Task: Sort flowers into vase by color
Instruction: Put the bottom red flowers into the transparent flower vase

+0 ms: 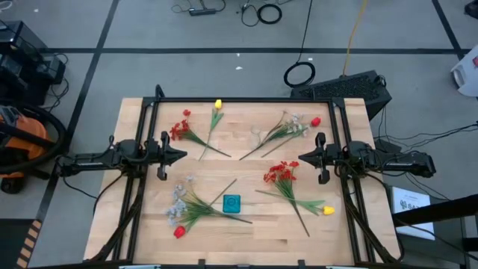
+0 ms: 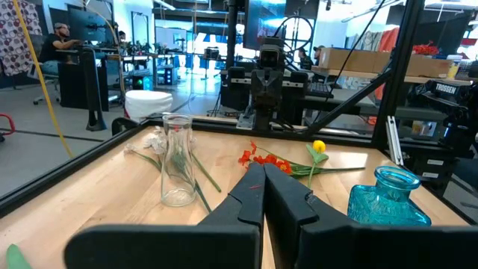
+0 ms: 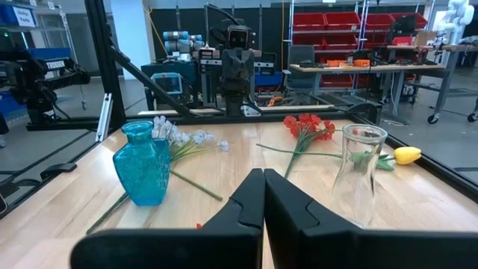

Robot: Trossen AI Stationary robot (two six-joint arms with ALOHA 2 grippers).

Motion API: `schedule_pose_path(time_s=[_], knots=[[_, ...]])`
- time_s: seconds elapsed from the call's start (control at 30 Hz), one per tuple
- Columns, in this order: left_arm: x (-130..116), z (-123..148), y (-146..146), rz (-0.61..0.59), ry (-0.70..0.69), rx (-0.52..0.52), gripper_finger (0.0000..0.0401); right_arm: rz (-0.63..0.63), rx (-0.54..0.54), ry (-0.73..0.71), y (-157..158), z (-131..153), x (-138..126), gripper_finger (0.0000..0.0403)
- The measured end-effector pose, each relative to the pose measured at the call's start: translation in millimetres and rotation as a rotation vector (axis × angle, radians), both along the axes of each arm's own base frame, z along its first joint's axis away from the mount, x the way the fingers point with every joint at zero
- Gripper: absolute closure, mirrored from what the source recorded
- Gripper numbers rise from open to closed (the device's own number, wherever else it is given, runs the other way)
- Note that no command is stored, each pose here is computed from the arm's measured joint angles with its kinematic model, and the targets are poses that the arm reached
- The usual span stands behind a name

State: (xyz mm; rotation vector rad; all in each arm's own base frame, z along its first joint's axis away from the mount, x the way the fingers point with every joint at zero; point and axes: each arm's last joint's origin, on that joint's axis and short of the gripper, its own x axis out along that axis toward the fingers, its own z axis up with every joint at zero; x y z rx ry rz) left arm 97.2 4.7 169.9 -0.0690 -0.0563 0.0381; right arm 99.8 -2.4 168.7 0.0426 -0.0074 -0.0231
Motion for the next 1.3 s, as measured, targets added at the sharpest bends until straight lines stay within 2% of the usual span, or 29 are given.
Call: schedule_pose_path(time_s=[0.27,0.5,0.63,0.8,0.87,1.0,1.07,1.17,1.3], knots=[[0,0,0,0.0,0.0,0.0,0.0392,-0.013,0.089,-0.077,0,10,0,0.0403],[0,0,0,0.0,0.0,0.0,0.0392,-0.214,0.113,-0.068,-6,50,2,0.0403],[0,0,0,0.0,-0.001,0.0,0.0392,-0.346,0.173,0.043,-10,82,14,0.0403],[0,0,0,0.0,0.0,0.0,0.0392,-0.472,0.257,0.295,-13,116,46,0.0403],[0,0,0,0.0,0.0,0.0,0.0392,-0.517,0.334,0.408,-13,124,62,0.0403],[0,0,0,0.0,-0.001,0.0,0.0392,-0.671,0.586,0.608,-13,130,84,0.0403],[0,0,0,0.0,0.0,0.0,0.0392,-0.72,0.662,0.694,-9,129,92,0.0403],[0,0,0,0.0,0.0,0.0,0.0392,-0.758,0.753,0.751,-4,123,105,0.0403],[0,0,0,0.0,0.0,0.0,0.0392,-0.747,0.905,0.834,3,110,118,0.0403]])
